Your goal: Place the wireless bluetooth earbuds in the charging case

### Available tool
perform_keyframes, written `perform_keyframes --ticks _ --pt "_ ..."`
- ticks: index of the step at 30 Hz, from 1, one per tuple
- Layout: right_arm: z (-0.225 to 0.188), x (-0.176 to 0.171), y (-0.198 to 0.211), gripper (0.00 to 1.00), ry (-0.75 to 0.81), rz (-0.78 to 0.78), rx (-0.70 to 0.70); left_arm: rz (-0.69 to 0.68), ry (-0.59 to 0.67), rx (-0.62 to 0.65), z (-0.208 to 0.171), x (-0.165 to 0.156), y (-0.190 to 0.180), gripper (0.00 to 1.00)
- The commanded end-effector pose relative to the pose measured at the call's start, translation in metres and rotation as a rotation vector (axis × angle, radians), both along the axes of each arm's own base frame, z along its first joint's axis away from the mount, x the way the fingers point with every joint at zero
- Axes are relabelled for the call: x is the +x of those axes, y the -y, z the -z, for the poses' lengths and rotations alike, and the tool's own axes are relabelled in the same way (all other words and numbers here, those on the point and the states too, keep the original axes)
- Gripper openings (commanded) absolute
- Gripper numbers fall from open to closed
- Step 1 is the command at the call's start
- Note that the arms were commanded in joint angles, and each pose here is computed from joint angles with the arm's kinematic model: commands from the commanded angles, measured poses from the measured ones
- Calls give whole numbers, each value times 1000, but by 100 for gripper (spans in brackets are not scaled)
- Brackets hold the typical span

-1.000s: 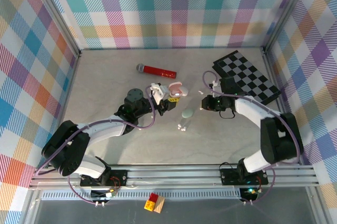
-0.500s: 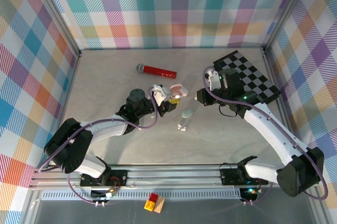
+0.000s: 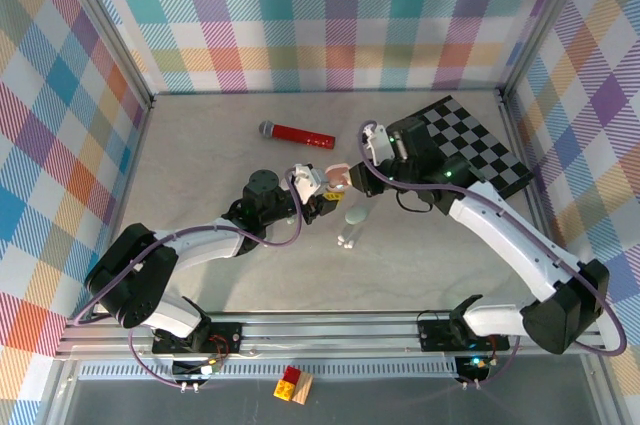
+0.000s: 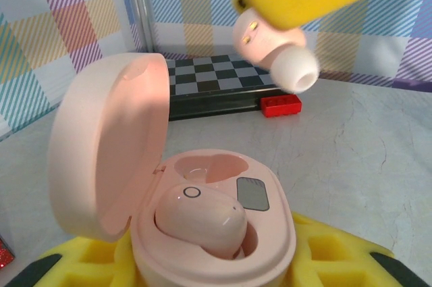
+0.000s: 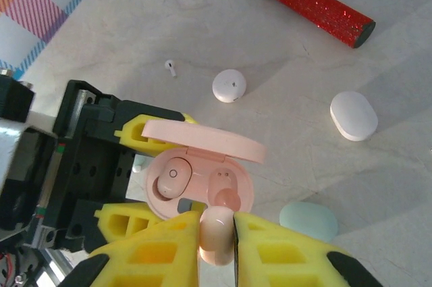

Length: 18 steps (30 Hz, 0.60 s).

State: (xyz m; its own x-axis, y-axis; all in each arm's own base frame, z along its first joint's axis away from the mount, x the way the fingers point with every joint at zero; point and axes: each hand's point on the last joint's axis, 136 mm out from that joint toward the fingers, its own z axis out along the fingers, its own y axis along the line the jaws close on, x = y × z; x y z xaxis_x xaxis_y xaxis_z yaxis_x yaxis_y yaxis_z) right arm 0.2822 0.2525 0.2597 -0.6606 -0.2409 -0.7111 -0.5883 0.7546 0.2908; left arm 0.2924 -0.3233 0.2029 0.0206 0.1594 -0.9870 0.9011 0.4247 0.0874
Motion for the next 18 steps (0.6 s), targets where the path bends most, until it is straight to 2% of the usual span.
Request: perform_keyframes --ticks 1,18 --pt "-1 5 -1 18 23 -6 -44 19 42 -16 -13 -2 5 33" --pt "14 12 -10 18 -2 -31 -67 35 46 -27 -19 -5 6 33"
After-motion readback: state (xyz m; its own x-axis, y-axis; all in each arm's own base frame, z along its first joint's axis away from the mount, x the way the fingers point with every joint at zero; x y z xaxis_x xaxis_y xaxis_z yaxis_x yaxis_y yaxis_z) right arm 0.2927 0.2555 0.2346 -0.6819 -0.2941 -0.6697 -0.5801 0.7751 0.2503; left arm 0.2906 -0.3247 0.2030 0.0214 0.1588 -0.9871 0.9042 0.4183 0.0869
